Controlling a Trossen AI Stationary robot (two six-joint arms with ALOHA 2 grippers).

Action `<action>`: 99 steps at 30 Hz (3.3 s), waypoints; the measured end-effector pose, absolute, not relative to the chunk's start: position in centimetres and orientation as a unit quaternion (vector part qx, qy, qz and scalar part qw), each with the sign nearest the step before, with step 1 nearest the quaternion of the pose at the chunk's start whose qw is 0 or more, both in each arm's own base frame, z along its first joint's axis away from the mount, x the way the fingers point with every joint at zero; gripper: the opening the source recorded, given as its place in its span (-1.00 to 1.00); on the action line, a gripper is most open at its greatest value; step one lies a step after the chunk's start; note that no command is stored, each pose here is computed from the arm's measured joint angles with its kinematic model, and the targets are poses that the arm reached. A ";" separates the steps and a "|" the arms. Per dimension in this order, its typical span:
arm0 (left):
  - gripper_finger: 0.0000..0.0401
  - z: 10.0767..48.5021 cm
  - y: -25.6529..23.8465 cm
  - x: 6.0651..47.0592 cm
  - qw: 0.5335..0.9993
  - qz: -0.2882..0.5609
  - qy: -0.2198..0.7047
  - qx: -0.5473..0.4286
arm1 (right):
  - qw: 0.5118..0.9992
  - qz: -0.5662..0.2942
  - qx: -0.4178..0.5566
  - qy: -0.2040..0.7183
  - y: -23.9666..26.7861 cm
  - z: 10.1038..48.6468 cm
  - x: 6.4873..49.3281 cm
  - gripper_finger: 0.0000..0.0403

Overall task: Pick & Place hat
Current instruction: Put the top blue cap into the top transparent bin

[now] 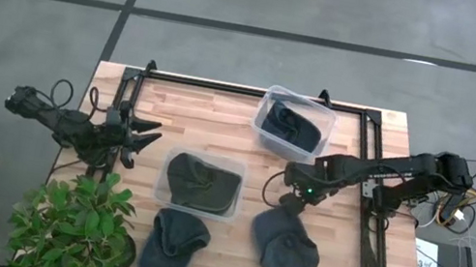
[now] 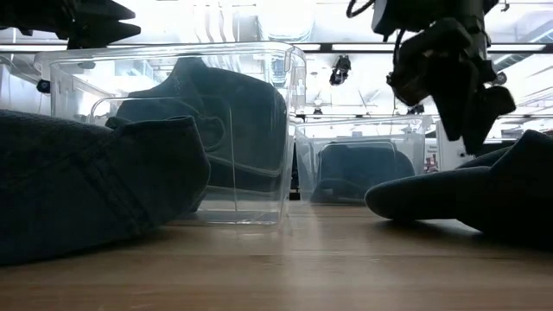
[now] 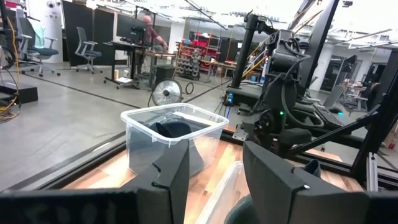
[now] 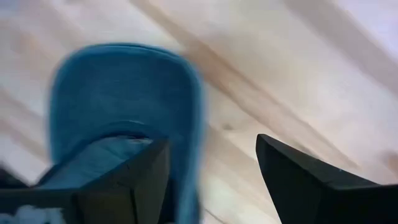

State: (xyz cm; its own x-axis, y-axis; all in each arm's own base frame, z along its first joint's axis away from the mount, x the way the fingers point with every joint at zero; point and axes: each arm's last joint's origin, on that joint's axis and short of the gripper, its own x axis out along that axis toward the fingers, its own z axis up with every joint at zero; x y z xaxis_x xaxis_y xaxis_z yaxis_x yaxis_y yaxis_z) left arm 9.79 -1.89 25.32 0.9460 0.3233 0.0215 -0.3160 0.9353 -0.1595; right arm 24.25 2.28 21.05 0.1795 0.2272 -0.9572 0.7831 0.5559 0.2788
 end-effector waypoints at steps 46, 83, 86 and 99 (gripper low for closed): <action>-0.29 25.4 -2.0 10.0 0.987 0.152 -0.022 -0.046 | 0.777 -0.263 0.367 0.439 5.4 32.5 21.6 -0.95; -0.29 28.8 -3.5 12.8 0.957 0.139 -0.161 0.198 | 0.874 -0.412 -0.246 0.082 9.5 39.4 42.1 -0.94; -0.29 28.7 -3.4 12.9 0.956 0.153 -0.154 0.196 | 0.874 -0.406 -0.255 0.080 9.8 39.4 43.3 -0.94; -0.50 28.9 -3.1 12.8 0.954 0.195 -0.148 0.175 | 0.876 -0.397 -0.256 0.099 10.5 40.0 44.6 -0.94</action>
State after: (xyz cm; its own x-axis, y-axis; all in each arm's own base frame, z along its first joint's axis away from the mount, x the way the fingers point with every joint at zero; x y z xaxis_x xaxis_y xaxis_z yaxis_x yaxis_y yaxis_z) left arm 12.76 -3.13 28.87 0.8804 0.3198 0.3502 -0.4232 0.8631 0.2756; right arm 44.62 10.47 40.01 0.6647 -0.7465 0.0295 0.6446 0.5531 -0.5278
